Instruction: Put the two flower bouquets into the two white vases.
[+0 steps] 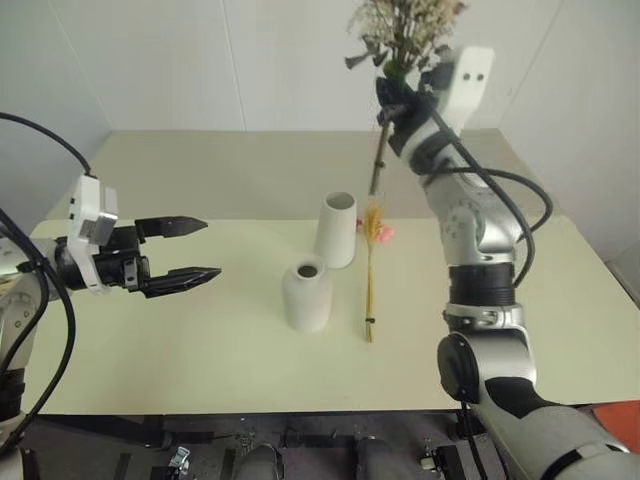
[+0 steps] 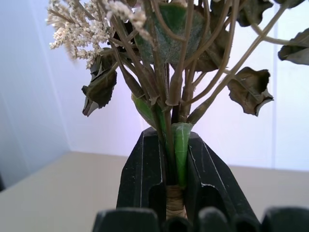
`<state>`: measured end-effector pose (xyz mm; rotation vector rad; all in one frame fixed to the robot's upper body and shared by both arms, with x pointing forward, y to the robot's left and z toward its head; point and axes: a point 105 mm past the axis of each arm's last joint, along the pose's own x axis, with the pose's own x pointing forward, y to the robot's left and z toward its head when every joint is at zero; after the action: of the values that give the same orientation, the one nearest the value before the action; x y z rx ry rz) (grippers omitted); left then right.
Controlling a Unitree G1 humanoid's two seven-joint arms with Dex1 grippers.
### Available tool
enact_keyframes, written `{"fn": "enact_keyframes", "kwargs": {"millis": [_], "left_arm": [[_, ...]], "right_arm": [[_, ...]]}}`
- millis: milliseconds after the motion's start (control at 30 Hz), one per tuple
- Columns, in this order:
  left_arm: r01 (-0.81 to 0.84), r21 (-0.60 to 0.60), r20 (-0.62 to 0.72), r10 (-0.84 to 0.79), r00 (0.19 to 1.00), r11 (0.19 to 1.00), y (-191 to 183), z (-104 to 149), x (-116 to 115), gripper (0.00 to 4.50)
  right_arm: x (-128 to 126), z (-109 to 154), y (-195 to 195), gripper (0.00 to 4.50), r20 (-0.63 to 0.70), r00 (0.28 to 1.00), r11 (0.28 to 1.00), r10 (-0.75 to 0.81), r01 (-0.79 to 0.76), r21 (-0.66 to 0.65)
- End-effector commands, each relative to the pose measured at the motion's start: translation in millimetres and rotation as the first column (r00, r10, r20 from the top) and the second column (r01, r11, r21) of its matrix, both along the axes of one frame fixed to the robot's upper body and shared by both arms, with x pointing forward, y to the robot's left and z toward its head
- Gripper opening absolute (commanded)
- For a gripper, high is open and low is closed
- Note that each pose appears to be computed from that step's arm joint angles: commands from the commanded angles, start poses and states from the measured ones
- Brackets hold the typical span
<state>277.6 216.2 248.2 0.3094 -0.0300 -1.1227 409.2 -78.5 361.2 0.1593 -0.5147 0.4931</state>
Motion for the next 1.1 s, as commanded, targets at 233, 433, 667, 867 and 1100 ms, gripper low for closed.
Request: {"fn": "enact_keyframes", "kwargs": {"millis": [233, 433, 667, 867, 1100], "left_arm": [[-0.007, 0.014, 0.045, 0.007, 0.999, 1.000, 1, 8, -6, 4.50], [-0.018, 0.014, 0.049, 0.017, 0.999, 1.000, 2, 8, -6, 4.50], [-0.020, 0.017, 0.052, 0.019, 0.998, 1.000, 3, 9, -7, 4.50], [-0.015, 0.015, 0.052, 0.014, 0.999, 1.000, 4, 10, -7, 4.50], [-0.014, 0.011, 0.049, 0.013, 0.999, 1.000, 5, 11, -7, 4.50]], "right_arm": [[-9, 8, 32, 0.23, 0.074, 0.991, 0.993, 0.115, -0.116, 0.019], [-1, -22, 43, 0.23, -0.005, 0.992, 0.992, 0.126, -0.126, -0.031], [-4, -47, 38, 2.58, -0.041, 0.992, 0.991, 0.117, -0.119, -0.068], [-24, -69, 16, 4.46, -0.054, 0.993, 0.985, 0.110, -0.116, -0.127], [-59, -91, -13, 4.46, -0.089, 0.988, 0.947, 0.125, -0.145, -0.288]]}}
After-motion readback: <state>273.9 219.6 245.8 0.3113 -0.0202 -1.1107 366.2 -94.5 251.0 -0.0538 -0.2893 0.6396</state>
